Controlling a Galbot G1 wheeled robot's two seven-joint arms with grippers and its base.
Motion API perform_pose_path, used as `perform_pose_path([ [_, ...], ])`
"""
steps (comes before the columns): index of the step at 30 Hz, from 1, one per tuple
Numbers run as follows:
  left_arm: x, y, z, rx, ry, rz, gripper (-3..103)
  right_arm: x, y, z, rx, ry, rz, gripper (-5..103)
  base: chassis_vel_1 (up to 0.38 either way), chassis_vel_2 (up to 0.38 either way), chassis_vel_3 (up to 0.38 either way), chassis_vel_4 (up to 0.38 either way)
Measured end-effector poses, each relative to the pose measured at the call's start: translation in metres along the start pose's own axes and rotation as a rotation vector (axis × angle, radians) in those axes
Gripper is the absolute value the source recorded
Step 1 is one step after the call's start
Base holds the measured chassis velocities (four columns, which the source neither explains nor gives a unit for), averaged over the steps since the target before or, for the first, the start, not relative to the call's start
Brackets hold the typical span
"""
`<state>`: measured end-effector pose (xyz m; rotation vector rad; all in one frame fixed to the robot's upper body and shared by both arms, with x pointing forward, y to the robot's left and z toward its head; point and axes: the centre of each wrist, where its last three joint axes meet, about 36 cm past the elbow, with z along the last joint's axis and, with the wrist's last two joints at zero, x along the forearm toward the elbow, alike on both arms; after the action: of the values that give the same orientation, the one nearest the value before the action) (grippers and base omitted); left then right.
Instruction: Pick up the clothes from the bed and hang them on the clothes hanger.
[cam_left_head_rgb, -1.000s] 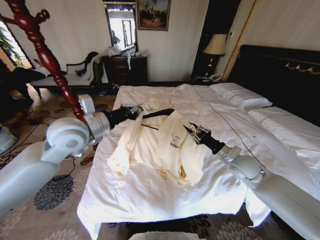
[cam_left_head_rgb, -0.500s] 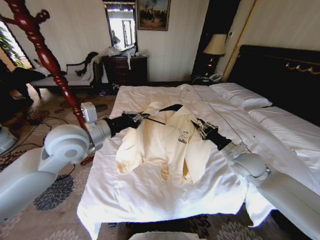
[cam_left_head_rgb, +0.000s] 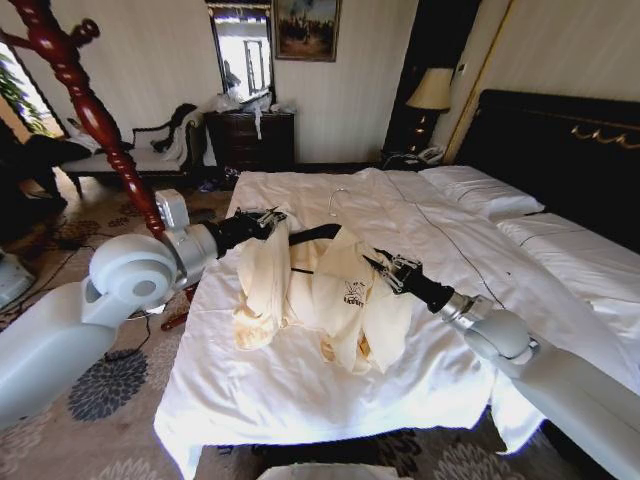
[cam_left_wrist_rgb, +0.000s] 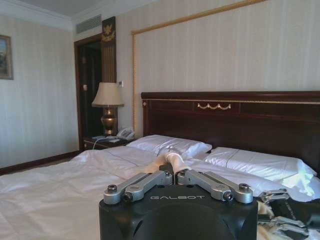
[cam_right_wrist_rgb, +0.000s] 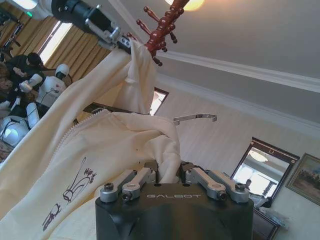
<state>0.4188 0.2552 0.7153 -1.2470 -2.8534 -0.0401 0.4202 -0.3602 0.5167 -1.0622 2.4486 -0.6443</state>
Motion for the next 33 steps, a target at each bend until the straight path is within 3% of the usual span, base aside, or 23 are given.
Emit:
perform_pose_path([
  [6,0.004,0.007,-0.006,-0.019,0.01,0.002,0,0.003,0.0,0.007,0.013,0.011,-0.009,19,0.0,0.0,0.0,0.0],
  [12,0.01,0.031,0.003,-0.074,0.073,-0.072,0,0.007,-0.012,0.007,0.047,-0.017,-0.042,19,0.0,0.0,0.0,0.0],
  [17,0.008,0.038,0.008,-0.089,0.072,-0.086,0,0.006,-0.017,0.004,0.059,-0.044,-0.081,19,0.0,0.0,0.0,0.0],
  [22,0.002,0.038,-0.001,-0.111,0.045,-0.061,0,0.007,-0.022,0.004,0.1,-0.061,-0.138,19,0.0,0.0,0.0,0.0],
  [25,-0.008,0.031,-0.012,-0.136,0.007,-0.004,0,0.008,-0.023,0.005,0.133,-0.06,-0.157,19,0.0,0.0,0.0,0.0],
  [27,-0.01,0.029,-0.014,-0.136,-0.003,0.011,0,0.008,-0.023,0.005,0.134,-0.06,-0.157,19,0.0,0.0,0.0,0.0],
  [30,-0.019,0.014,-0.021,-0.123,-0.041,0.11,0,0.006,-0.021,0.003,0.129,-0.069,-0.147,19,0.0,0.0,0.0,0.0],
  [33,-0.022,0.008,-0.02,-0.123,-0.043,0.142,0,0.005,-0.02,0.002,0.122,-0.075,-0.14,19,0.0,0.0,0.0,0.0],
])
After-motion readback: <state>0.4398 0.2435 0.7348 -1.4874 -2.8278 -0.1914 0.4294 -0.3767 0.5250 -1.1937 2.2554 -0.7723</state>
